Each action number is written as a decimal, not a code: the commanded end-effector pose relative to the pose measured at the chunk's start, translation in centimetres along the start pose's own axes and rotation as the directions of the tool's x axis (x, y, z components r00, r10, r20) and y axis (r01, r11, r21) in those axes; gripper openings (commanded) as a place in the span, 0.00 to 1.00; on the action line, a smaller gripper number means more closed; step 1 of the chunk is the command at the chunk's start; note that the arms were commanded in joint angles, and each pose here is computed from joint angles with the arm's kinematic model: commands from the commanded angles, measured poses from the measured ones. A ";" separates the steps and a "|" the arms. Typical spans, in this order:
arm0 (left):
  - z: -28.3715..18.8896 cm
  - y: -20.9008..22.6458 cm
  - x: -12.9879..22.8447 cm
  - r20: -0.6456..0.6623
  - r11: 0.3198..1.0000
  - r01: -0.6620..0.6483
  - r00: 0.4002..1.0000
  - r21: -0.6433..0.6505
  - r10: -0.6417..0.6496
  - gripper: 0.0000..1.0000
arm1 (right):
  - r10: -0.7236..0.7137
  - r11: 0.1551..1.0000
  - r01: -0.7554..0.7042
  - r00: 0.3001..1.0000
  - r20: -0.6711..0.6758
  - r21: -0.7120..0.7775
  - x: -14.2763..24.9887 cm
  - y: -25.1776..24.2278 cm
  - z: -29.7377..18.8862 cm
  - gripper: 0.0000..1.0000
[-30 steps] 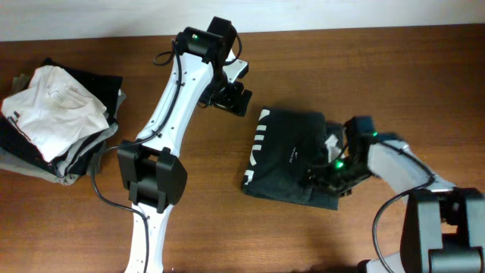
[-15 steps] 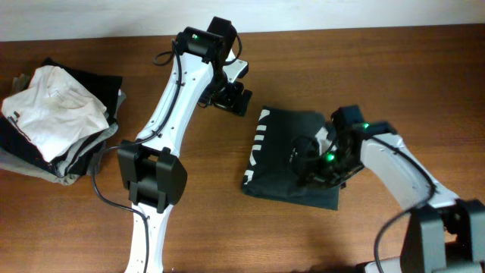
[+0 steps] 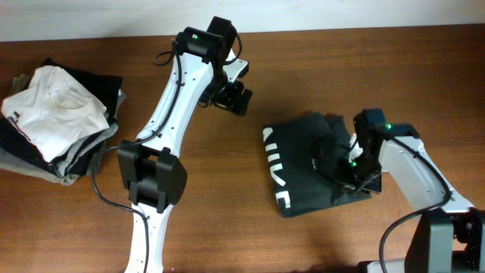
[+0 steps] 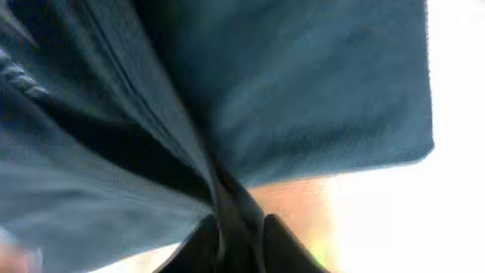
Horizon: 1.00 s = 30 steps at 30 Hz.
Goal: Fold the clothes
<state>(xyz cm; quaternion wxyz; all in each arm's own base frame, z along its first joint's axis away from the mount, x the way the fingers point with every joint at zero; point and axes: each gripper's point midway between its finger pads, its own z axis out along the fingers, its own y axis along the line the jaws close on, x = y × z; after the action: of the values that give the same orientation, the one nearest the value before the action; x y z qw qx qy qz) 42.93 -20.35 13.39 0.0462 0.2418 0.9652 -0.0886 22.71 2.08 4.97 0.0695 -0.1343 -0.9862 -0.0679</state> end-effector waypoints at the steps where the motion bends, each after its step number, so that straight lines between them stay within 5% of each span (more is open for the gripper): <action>1: -2.3 0.1 -0.6 0.064 1.000 -0.016 0.998 -0.014 0.017 0.98 | 0.061 0.997 -0.064 0.996 0.057 0.037 -0.9 -2.6 1.6 0.39; 5: -2.3 0.1 -0.6 0.064 1.000 -0.016 0.998 -0.013 0.017 0.98 | 0.093 0.996 -0.092 0.991 0.092 -0.011 -2.2 -3.5 0.5 0.39; 8: -2.3 -0.5 -0.7 0.067 1.000 -0.018 0.998 0.023 0.016 0.98 | -0.045 0.968 0.080 0.988 0.150 -0.236 -3.6 -0.2 -1.5 0.39; 14: -0.6 -4.6 0.6 0.004 0.962 -0.001 1.000 0.273 0.000 0.99 | -0.083 0.892 0.174 0.971 0.226 -0.418 -4.8 3.1 -3.5 0.32; 20: 3.2 -6.6 2.1 -0.065 0.931 0.017 0.998 0.365 0.007 0.99 | -0.071 0.898 0.140 0.982 0.177 -0.418 -4.1 3.1 -2.5 0.12; 23: 4.6 -8.9 2.5 -0.057 0.895 -0.035 0.996 0.445 0.067 0.99 | -0.081 0.903 0.124 0.990 0.119 -0.412 -2.7 3.2 -1.0 0.20; 30: 6.8 -12.6 4.9 -0.127 0.883 -0.065 0.982 0.464 0.139 0.98 | -0.030 0.917 0.049 0.998 0.053 -0.395 -1.6 3.5 3.2 0.19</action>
<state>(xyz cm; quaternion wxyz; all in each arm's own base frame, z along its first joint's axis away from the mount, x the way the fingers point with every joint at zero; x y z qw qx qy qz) 34.70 -28.77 7.15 -0.0791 0.2789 0.9174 -0.2728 25.81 4.87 3.69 -0.0065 -0.1023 -0.9588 -0.2649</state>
